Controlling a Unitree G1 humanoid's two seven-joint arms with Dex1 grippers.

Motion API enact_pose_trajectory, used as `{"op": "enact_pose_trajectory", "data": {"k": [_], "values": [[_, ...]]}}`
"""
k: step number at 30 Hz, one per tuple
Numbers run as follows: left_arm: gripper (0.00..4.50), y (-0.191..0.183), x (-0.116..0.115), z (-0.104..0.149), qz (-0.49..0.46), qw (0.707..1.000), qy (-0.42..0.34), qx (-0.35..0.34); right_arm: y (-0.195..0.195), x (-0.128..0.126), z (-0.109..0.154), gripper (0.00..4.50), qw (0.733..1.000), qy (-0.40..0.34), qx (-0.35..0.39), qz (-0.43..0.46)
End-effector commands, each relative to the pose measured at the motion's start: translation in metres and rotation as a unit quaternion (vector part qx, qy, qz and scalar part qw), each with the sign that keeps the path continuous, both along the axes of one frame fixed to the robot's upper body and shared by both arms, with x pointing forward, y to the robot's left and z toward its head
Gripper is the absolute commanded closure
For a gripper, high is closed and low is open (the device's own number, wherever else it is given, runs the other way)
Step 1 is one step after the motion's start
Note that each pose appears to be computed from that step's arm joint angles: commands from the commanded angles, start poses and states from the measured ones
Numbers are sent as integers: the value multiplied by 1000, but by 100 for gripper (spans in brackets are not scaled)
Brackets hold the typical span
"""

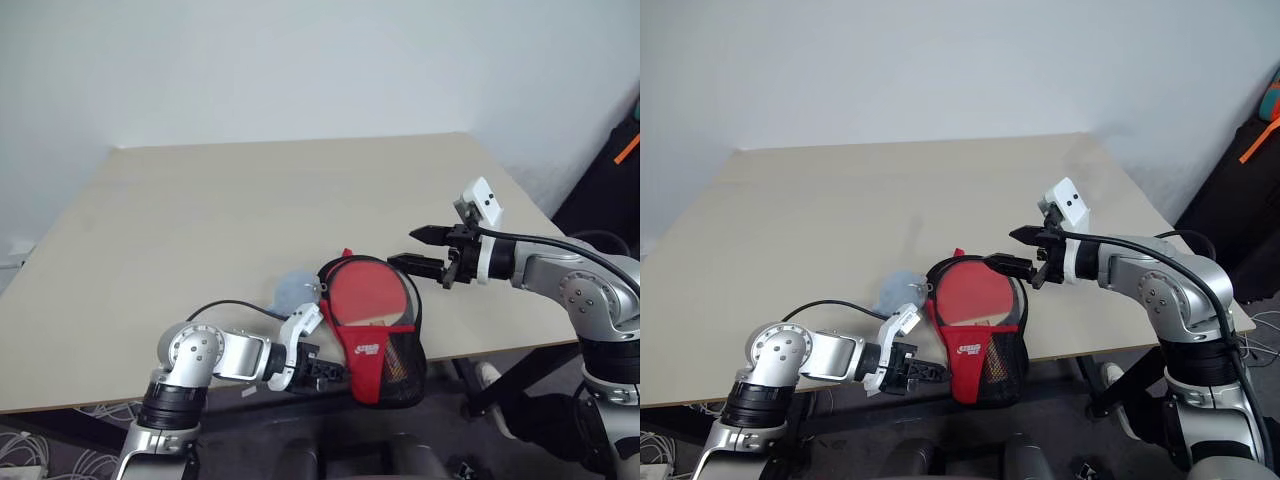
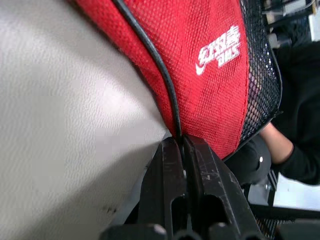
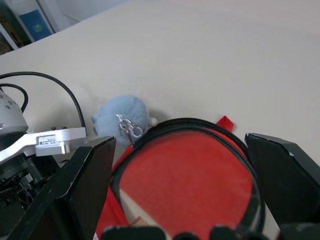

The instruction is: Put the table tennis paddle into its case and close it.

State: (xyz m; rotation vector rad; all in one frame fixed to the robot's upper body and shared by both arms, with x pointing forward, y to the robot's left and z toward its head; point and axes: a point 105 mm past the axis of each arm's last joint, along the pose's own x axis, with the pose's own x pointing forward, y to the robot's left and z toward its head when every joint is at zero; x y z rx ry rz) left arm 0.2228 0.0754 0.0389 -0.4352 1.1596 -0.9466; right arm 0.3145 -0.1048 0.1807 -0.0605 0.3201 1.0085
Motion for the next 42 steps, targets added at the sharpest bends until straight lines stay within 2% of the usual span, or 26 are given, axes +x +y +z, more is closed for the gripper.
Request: {"op": "enact_pose_trajectory", "data": {"k": [1,3,9,13,15,20,24,30,37,42], "values": [[428,-1,8,8,12,1000,-24,0,3,2,15,0,999,-32,4,5],[383,-2,10,10,15,1000,-27,-5,3,3,14,0,999,-32,4,6],[188,1,17,26,18,998,-52,-26,4,2,13,0,1000,-30,4,8],[188,13,23,45,4,995,-93,-22,5,2,12,0,1000,-27,3,11],[188,22,30,54,-9,990,-142,13,5,2,11,0,1000,-25,3,13],[188,42,55,68,-31,956,-278,85,8,6,7,0,1000,-22,-1,15],[188,52,89,77,13,926,-363,100,13,12,2,0,1000,-20,0,8],[188,51,113,103,33,886,-455,85,25,25,-18,0,1000,1,-12,-27],[188,67,132,115,81,872,-477,71,46,31,-53,0,997,36,-32,-62],[188,90,142,112,96,863,-487,98,61,30,-67,0,996,49,-31,-68]]}}
